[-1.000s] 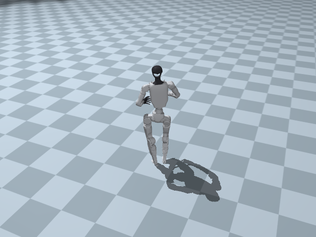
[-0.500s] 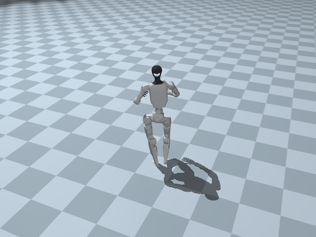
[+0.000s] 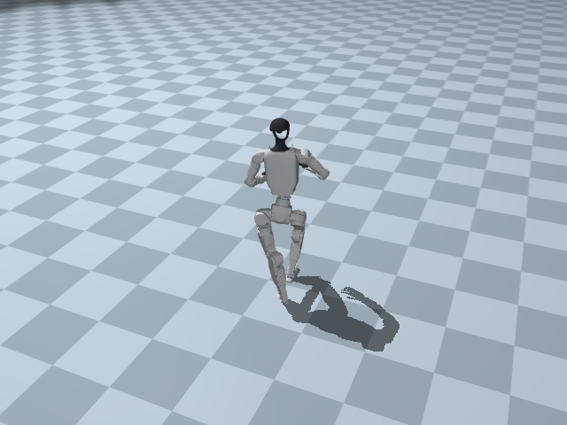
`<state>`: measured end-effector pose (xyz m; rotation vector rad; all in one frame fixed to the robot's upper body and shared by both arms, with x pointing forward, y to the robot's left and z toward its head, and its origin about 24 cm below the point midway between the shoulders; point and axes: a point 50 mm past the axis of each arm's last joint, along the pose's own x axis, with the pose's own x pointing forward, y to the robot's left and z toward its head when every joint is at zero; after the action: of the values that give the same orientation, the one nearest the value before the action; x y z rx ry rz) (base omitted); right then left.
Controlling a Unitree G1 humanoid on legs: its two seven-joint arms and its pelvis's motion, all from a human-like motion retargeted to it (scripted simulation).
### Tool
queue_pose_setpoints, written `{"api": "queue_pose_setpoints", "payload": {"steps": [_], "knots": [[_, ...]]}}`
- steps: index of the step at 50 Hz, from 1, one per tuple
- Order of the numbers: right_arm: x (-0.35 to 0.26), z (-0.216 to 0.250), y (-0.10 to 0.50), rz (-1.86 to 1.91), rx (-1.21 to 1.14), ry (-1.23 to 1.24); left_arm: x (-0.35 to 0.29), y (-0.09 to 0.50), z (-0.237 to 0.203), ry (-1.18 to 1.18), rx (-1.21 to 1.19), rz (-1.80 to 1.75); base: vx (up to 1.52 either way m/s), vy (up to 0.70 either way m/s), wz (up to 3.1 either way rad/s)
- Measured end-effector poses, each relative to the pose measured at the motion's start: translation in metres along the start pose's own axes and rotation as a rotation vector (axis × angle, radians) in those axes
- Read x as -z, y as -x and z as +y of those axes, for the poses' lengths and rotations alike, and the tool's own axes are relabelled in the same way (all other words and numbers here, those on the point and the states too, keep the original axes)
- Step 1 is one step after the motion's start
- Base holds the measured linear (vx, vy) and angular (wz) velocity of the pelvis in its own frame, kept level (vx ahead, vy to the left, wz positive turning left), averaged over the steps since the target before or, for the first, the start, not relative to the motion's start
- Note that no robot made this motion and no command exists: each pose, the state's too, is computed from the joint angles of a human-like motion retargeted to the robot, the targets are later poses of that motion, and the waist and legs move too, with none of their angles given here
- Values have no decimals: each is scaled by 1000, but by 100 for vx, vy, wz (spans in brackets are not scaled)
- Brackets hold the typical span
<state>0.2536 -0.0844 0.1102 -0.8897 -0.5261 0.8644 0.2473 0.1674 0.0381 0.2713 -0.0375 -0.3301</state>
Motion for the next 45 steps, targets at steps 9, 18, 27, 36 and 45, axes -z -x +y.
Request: {"api": "queue_pose_setpoints", "payload": {"steps": [9,18,27,36,45], "knots": [[8,1,14,65,4,-49,1,-2,-35,201,126,-4,28,2,7],[30,2,17,181,1,-70,3,-7,-35,275,189,17,34,-1,11],[46,5,8,264,7,-89,-12,-13,5,173,102,-33,18,-5,-1],[60,19,1,330,-1,-165,-16,-10,32,209,-7,-59,25,1,-5],[62,34,-1,347,-36,-171,0,3,32,273,-33,-4,22,5,9]]}}
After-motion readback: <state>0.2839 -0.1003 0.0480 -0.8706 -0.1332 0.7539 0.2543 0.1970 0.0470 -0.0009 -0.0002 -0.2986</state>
